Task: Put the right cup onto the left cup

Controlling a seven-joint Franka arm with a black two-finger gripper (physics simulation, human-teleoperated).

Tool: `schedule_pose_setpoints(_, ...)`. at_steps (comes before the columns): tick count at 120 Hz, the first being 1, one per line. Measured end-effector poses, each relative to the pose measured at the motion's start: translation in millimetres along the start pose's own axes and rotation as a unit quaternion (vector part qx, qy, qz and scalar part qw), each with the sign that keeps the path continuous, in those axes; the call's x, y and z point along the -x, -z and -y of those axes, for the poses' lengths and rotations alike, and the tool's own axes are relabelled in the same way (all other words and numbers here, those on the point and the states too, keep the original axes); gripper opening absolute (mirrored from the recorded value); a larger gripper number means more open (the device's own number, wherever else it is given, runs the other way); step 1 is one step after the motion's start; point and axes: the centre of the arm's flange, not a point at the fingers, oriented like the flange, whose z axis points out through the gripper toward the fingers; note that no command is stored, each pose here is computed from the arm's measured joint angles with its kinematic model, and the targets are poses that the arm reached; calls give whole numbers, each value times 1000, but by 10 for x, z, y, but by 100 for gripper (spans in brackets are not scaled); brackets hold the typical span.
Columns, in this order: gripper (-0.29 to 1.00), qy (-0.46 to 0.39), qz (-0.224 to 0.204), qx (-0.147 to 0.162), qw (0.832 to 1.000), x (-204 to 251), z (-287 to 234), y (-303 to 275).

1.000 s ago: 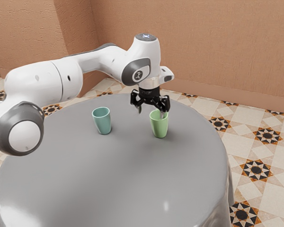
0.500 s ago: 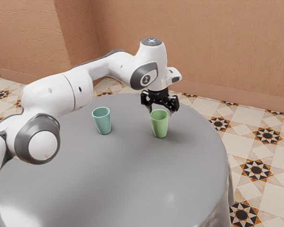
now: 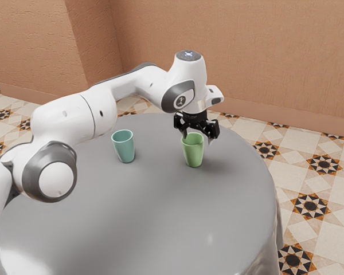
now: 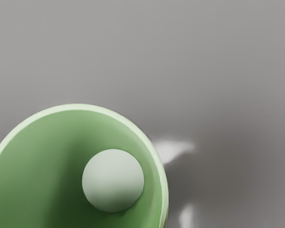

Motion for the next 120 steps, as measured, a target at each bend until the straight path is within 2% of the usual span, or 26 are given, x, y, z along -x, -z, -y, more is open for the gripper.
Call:
schedule_pose_setpoints(26,70,-3,4,-3,1000,-3,10,-199)
schedule_pose_setpoints(56,68,-17,-4,3,1000,4,-137,-162)
schedule_pose_setpoints(120,17,-22,5,-4,1000,35,-131,-322)
